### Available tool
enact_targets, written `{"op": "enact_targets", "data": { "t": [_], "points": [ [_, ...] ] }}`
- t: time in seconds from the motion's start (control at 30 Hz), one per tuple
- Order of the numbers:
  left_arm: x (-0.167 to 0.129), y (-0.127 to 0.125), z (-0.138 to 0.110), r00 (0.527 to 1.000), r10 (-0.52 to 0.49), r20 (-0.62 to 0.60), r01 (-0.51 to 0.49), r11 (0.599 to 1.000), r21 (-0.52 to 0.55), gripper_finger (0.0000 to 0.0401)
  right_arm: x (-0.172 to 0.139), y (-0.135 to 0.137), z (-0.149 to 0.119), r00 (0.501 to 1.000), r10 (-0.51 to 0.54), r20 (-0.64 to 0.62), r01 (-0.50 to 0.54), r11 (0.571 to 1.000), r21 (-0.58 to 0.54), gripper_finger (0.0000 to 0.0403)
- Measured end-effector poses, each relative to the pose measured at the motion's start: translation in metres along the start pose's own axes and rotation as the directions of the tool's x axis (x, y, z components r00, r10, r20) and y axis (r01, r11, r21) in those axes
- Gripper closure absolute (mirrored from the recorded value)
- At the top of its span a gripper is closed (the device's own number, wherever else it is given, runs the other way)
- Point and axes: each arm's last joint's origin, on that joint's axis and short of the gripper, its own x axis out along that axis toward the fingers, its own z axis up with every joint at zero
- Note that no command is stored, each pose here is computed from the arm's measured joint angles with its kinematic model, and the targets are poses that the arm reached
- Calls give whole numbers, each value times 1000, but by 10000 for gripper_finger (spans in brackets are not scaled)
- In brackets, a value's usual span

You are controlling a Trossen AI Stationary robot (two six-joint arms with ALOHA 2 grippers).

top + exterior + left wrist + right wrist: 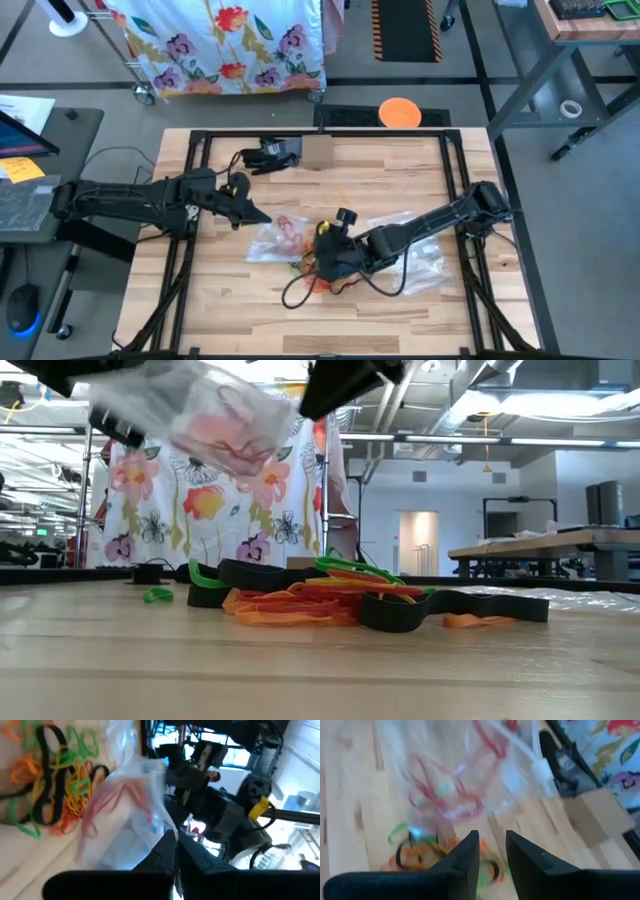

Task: Sort rubber bands
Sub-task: Put the red rubber band into the transparent zip bag

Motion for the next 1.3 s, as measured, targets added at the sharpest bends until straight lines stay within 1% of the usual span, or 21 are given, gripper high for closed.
{"op": "enact_targets", "data": {
  "t": [0.07,0.13,0.17,0.23,0.27,0.3,0.33,0.37,0.43,0.47,0.5,0.57,0.63,0.77,0.83,0.9,1.0,1.07,1.17,1.2,1.3],
  "points": [
    [0,3,-1,999,26,-32,-27,999,-26,401,0,-4,-5,999,-27,-36,27,1000,-4,312],
    [0,3,-1,999,26,-30,-25,1000,8,401,2,-13,-12,997,-50,-51,50,999,5,318],
    [0,3,-1,999,27,-27,-27,999,18,401,4,-20,-15,998,-43,-50,44,999,23,322],
    [0,3,0,999,26,-29,-25,999,35,401,9,-35,-17,999,36,-18,-34,994,100,333],
    [0,2,1,999,21,-36,-19,998,57,401,14,-42,-16,994,103,32,-106,985,137,339],
    [-1,3,1,999,22,-37,-19,997,80,401,17,-46,-12,973,201,118,-219,961,170,343],
    [-1,4,1,999,32,-35,-29,995,94,401,20,-49,-8,932,299,206,-335,926,173,347],
    [0,5,1,998,48,-34,-45,994,99,401,24,-52,-5,881,381,280,-432,889,149,350],
    [2,8,2,997,76,-34,-73,993,93,401,25,-53,2,769,502,395,-571,818,73,353],
    [2,9,2,996,84,-34,-80,993,92,401,25,-53,3,746,524,411,-590,806,44,353],
    [2,9,2,996,84,-33,-80,992,100,401,25,-52,4,745,517,421,-579,815,26,354],
    [2,9,2,997,78,-29,-74,990,123,401,28,-50,9,770,448,454,-523,851,46,354],
    [4,10,3,996,90,-20,-86,986,140,401,34,-49,8,795,416,441,-480,876,39,354],
    [5,13,4,993,119,6,-118,980,162,401,37,-48,9,797,404,449,-459,888,16,354],
    [7,18,5,987,162,8,-161,973,165,401,35,-48,10,796,410,445,-460,888,6,354],
    [8,22,5,979,205,11,-204,965,166,401,37,-47,6,818,416,398,-455,891,3,354],
    [8,28,6,965,261,36,-263,951,163,401,43,-47,-8,871,416,263,-436,900,20,354],
    [7,33,8,946,312,87,-322,935,147,401,44,-47,-14,899,382,214,-396,918,26,354],
    [7,36,12,913,348,213,-377,919,113,401,43,-45,-15,919,324,223,-339,940,33,354],
    [6,37,14,904,356,239,-386,918,94,401,42,-45,-14,919,319,230,-335,941,35,354],
    [4,36,17,897,351,269,-379,924,57,401,41,-43,-14,921,311,233,-327,944,32,354]
  ]
}}
